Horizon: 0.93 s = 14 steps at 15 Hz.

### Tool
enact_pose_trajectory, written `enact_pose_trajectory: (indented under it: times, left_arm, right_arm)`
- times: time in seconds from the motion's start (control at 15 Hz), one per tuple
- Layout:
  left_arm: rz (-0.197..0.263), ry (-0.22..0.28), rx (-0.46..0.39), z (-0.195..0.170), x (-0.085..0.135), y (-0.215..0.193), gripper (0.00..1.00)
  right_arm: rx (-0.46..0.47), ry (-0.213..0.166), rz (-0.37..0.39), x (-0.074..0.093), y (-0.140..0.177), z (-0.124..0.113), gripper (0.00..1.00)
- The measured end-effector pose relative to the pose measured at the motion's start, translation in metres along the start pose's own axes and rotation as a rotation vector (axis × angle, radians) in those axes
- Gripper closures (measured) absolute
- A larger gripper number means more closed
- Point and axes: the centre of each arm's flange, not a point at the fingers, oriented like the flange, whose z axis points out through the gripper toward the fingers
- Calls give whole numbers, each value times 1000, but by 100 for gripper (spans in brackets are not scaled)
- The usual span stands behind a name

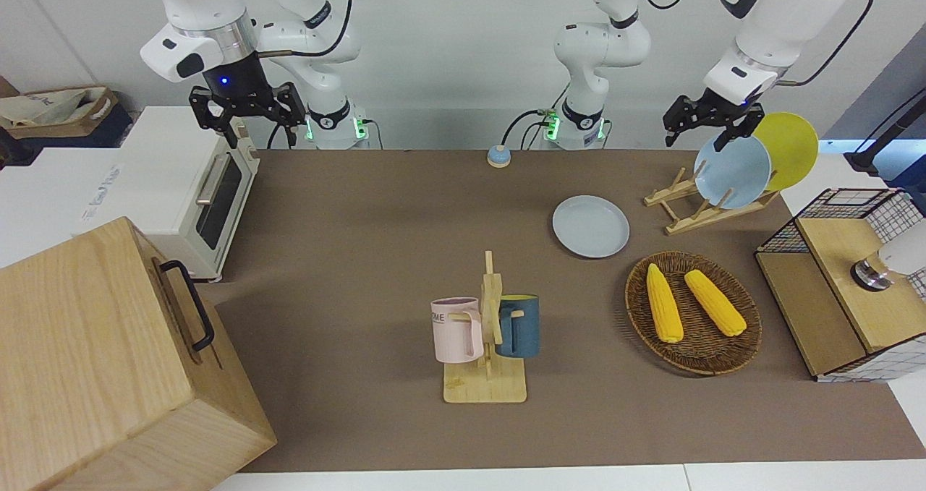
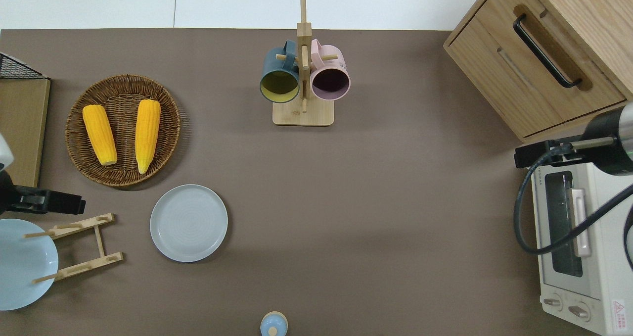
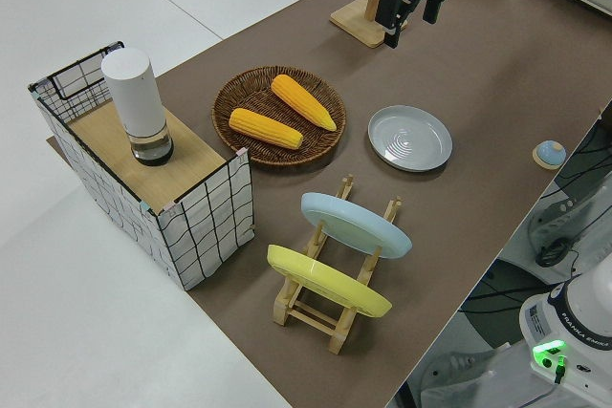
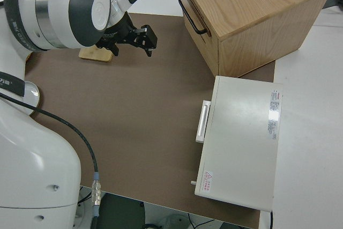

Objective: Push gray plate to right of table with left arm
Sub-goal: 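Move the left gripper in beside the gray plate's edge nearest the basket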

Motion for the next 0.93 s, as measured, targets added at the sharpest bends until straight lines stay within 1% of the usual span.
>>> enact_pose_trajectory:
  times: [0.13, 0.33, 0.67, 0.93]
  left_arm:
    - [0, 20, -1, 21, -4, 7, 0]
    - [-4, 38, -3, 63, -13, 7, 0]
    - [-9, 46, -3, 140, -22, 6, 0]
    - [-11, 49, -1, 190, -35, 7, 0]
  right_arm:
    - [0, 0, 0, 0, 0, 0, 1]
    - [0, 0, 0, 0, 0, 0, 1]
    - [0, 0, 0, 0, 0, 0, 1]
    - [0, 0, 0, 0, 0, 0, 1]
